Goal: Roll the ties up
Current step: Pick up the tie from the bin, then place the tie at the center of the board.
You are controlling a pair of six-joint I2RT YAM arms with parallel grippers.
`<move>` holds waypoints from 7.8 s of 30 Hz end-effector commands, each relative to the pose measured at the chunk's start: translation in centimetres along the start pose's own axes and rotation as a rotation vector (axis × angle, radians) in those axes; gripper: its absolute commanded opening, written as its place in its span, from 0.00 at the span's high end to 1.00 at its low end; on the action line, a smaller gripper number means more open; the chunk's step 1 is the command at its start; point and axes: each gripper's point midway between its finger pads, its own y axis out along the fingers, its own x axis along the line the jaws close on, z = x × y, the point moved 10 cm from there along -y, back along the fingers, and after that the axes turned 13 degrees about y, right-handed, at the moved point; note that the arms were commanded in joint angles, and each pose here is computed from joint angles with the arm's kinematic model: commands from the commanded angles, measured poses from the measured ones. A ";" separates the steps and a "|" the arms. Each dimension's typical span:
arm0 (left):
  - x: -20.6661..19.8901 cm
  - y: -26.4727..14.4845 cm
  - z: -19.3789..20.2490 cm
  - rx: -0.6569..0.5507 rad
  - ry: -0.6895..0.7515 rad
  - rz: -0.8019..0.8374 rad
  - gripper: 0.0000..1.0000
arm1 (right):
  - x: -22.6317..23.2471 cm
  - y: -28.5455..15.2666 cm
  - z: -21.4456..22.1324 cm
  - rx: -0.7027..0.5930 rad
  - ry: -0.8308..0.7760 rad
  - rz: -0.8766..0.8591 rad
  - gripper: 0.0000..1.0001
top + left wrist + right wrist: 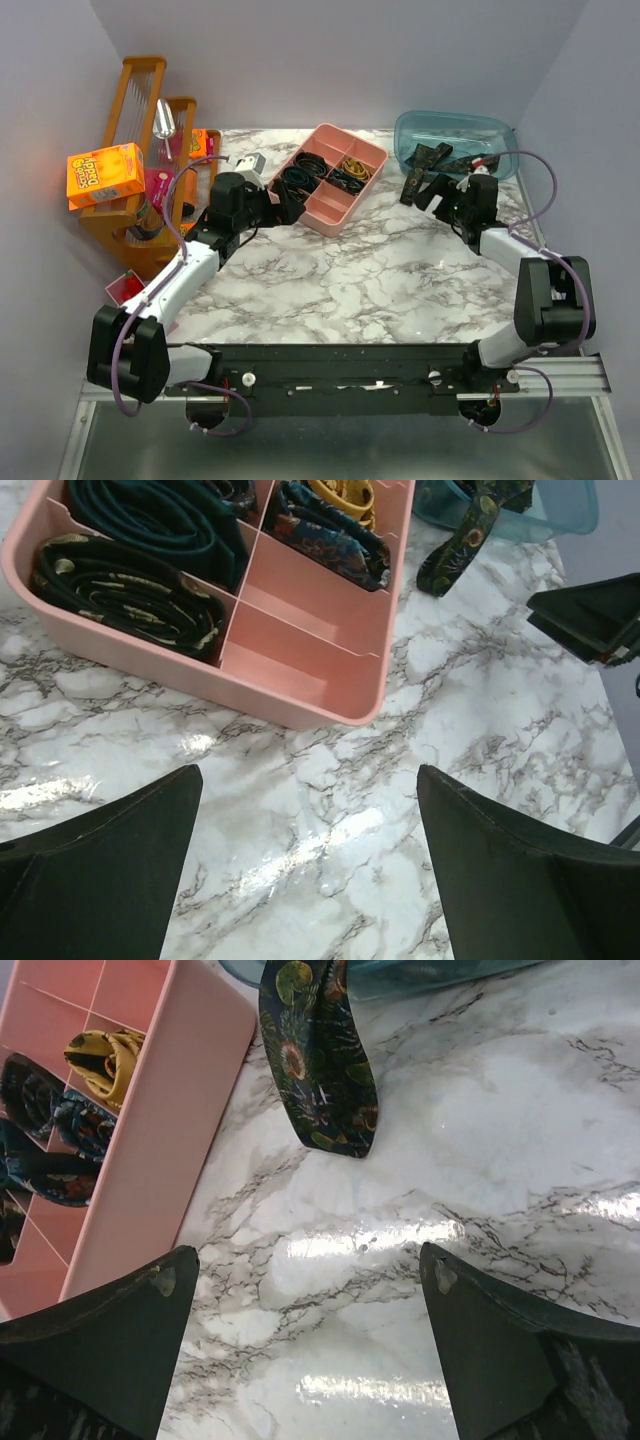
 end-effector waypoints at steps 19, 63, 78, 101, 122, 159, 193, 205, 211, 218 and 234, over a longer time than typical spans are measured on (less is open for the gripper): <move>-2.1 -1.3 -4.8 -0.147 0.056 0.185 0.01 | -0.3 9.6 -1.8 0.127 0.181 -0.011 0.18; -2.5 0.8 -4.9 -0.179 0.025 0.401 0.01 | -1.2 11.6 -1.0 0.199 0.226 0.009 0.66; -2.7 0.6 -5.1 -0.193 0.016 0.426 0.01 | -1.4 11.4 0.5 0.297 0.217 -0.013 0.55; -2.7 -1.0 -6.4 -0.272 -0.042 0.361 0.01 | 0.7 10.4 3.1 0.482 0.136 -0.089 0.71; -3.7 5.2 -1.6 0.005 -0.301 0.355 0.01 | 9.6 1.5 4.4 0.526 0.220 -0.477 0.72; -9.0 12.4 4.2 0.090 -0.792 0.500 0.27 | 10.5 -2.4 7.3 0.485 0.255 -0.651 0.67; -8.4 11.7 4.8 0.034 -0.756 0.479 0.58 | 10.6 -3.9 9.7 0.447 0.152 -0.797 0.30; -8.7 10.8 3.8 0.016 -0.644 0.475 0.87 | 10.6 -4.2 9.9 0.458 0.145 -0.766 0.29; -8.5 9.7 2.2 0.024 -0.512 0.429 0.90 | 10.7 -5.1 9.4 0.434 0.100 -0.707 0.25; -7.2 7.8 0.6 0.072 -0.358 0.356 0.90 | 10.9 -6.2 8.5 0.379 0.074 -0.662 0.19; -7.7 -0.2 -5.0 0.012 -0.163 0.377 0.90 | 5.2 -4.3 5.0 0.217 0.225 -0.320 0.00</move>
